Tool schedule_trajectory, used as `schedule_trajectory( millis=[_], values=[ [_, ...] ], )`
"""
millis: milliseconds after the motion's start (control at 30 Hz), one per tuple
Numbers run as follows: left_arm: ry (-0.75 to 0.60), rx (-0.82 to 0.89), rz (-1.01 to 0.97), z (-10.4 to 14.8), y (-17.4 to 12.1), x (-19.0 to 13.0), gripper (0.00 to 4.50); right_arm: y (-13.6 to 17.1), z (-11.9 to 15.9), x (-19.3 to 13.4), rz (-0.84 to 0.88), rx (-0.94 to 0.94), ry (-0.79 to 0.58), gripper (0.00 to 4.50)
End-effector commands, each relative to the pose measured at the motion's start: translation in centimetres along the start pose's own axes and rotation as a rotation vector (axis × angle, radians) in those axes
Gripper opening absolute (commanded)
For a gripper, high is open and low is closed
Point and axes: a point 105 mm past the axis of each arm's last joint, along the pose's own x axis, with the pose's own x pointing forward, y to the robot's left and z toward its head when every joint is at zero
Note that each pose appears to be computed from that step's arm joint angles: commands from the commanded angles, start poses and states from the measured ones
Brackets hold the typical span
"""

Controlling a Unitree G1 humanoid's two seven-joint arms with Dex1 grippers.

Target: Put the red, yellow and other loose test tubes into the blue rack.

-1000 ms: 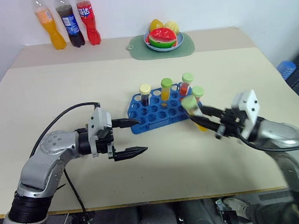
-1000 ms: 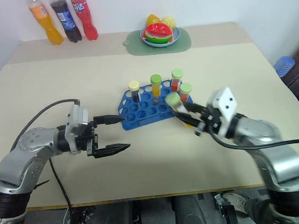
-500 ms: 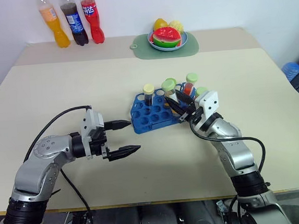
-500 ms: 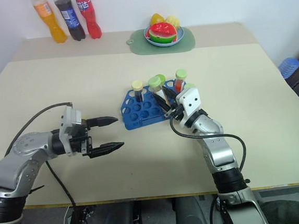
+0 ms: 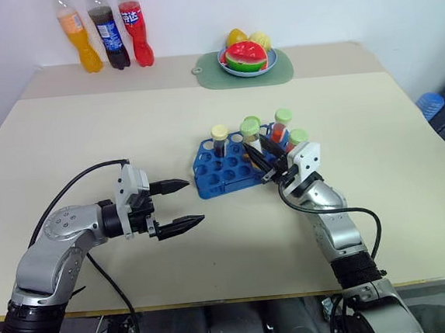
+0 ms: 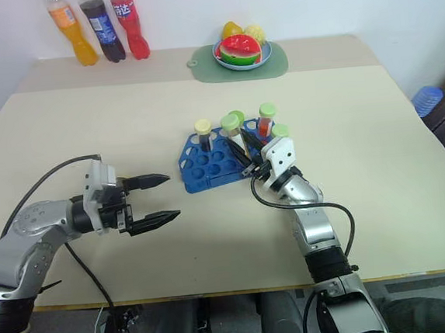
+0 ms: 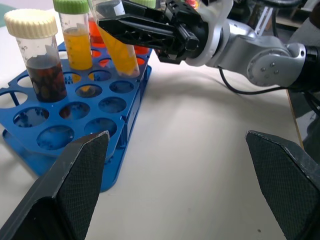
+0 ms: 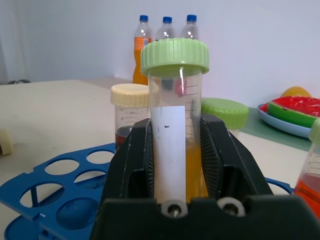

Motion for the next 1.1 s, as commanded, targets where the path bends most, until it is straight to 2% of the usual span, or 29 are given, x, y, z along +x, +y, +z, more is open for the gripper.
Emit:
schedule_trajectory(
  millis=[33, 67, 100, 233, 400, 533, 667, 800, 933, 1100],
  values=[
    [-0.046, 0.036, 0.011, 1.3, 0.1, 0.0, 4.5, -0.3, -1.4, -0.7, -0.012, 0.025, 0.051, 1.3],
    [-0.057, 0.029, 0.017, 1.4, 0.1, 0.1, 4.5, -0.4, -1.4, -0.9, -0.013, 0.016, 0.049, 1.85],
    [-0.07, 0.021, 0.024, 1.6, 0.2, 0.1, 4.5, -0.5, -1.3, -1.1, -0.013, 0.002, 0.048, 2.16],
    [-0.11, 0.003, 0.058, 2.3, 0.7, 0.0, 4.5, -1.0, -0.7, -2.1, -0.019, -0.065, 0.045, 4.19],
    [-0.195, -0.022, 0.204, 3.8, 2.7, 0.0, 4.5, -1.8, 1.0, -4.2, 0.019, -0.162, 0.086, 4.19],
    [-0.171, -0.036, 0.44, 4.2, 4.9, -0.8, 4.5, -1.0, 2.1, -6.9, 0.127, -0.153, 0.182, 4.19],
    [-0.139, -0.148, 0.527, 4.5, 5.5, -1.7, 4.5, -0.1, 3.0, -9.5, 0.229, -0.113, 0.277, 4.19],
    [0.23, -0.377, 0.649, 1.5, 6.1, -3.5, 4.5, 0.6, 5.1, -10.6, 0.337, -0.085, 0.292, 4.19],
    [0.32, -0.471, 0.689, 2.1, 6.9, -4.6, 4.5, 1.5, 7.2, -9.7, 0.42, -0.07, 0.241, 4.19],
    [0.472, -0.558, 0.784, 0.9, 8.3, -6.6, 4.5, 2.4, 8.4, -8.7, 0.486, -0.055, 0.188, 4.19]
  ],
)
